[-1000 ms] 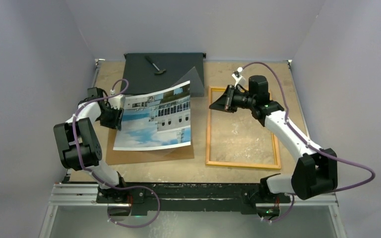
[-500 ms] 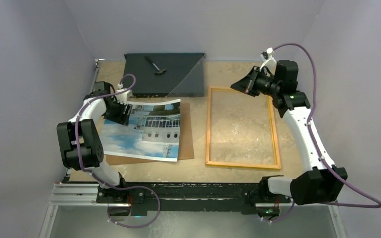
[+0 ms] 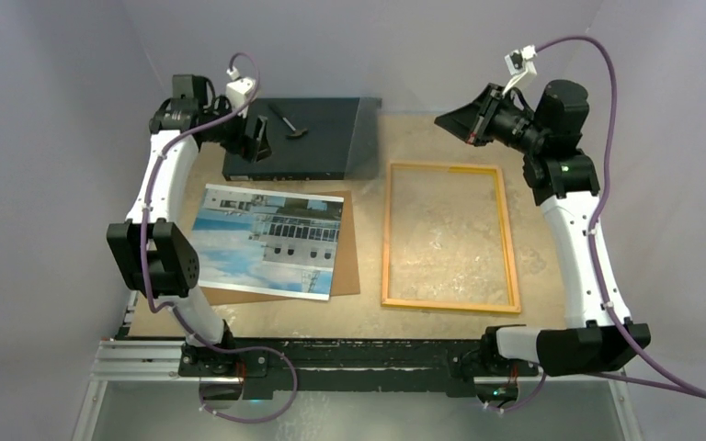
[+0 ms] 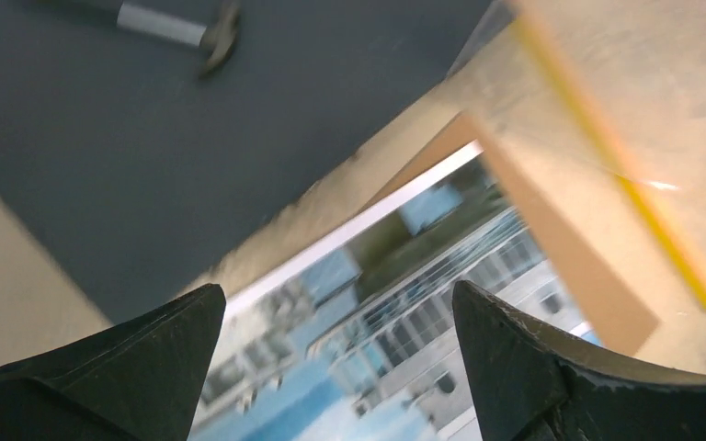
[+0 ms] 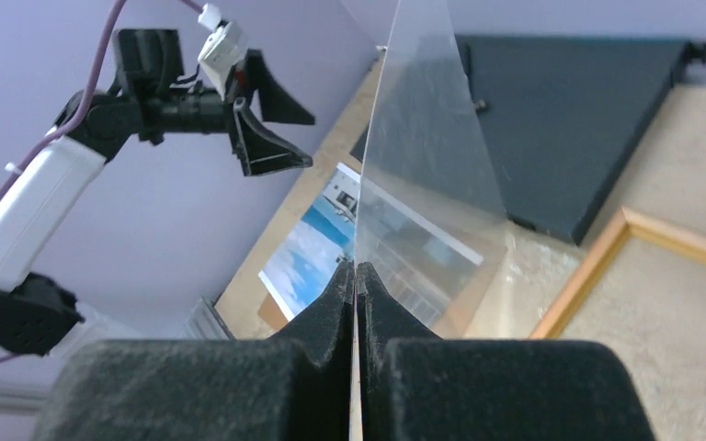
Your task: Put the photo into the frame
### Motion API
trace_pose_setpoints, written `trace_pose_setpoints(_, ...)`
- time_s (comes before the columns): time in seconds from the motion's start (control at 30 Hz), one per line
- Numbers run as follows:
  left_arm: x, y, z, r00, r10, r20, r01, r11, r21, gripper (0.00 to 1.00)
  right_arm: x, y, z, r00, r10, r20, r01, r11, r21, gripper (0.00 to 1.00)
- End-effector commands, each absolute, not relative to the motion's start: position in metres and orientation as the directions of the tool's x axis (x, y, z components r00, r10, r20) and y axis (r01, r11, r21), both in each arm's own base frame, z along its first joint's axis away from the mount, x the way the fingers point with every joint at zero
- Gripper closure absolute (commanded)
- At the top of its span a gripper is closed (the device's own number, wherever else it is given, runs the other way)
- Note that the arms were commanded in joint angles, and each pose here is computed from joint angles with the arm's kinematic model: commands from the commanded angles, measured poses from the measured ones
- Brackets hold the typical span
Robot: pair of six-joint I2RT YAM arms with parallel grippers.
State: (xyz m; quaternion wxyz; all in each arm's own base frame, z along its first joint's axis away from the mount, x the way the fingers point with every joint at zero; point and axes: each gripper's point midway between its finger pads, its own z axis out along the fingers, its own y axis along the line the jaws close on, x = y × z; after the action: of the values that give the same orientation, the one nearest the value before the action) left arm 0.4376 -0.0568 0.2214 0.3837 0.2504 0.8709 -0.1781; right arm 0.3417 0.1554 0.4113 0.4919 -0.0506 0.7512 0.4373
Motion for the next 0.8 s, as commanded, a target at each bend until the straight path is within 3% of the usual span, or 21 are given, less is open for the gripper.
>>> trace_pose_setpoints(0.0, 0.427, -0.120, 0.272, -0.442, 0.282, -0.852, 0.789, 0.574, -0.220, 0.07, 0.320, 0.168, 0.464, -0.390, 0.285, -0.876, -0.704, 0.521, 0.483, 1.00)
trace_pose_setpoints(0.23, 0.390, -0.164, 0.287, -0.236, 0.269, -0.934, 0.945, 0.289, -0.156, 0.06, 0.300, 0.178, 0.472, -0.378, 0.239, -0.894, -0.784, 0.431, 0.447, 1.00)
trace_pose_setpoints(0.47, 0.364, -0.164, 0.300, -0.033, 0.260, -0.965, 0.962, 0.271, 0.040, 0.01, 0.280, 0.193, 0.475, -0.357, 0.205, -0.911, -0.855, 0.320, 0.407, 1.00)
trace_pose_setpoints(0.77, 0.315, -0.170, 0.294, -0.006, 0.245, -0.970, 0.992, 0.120, 0.024, 0.07, 0.277, 0.213, 0.470, -0.368, 0.194, -0.910, -0.879, 0.247, 0.408, 1.00)
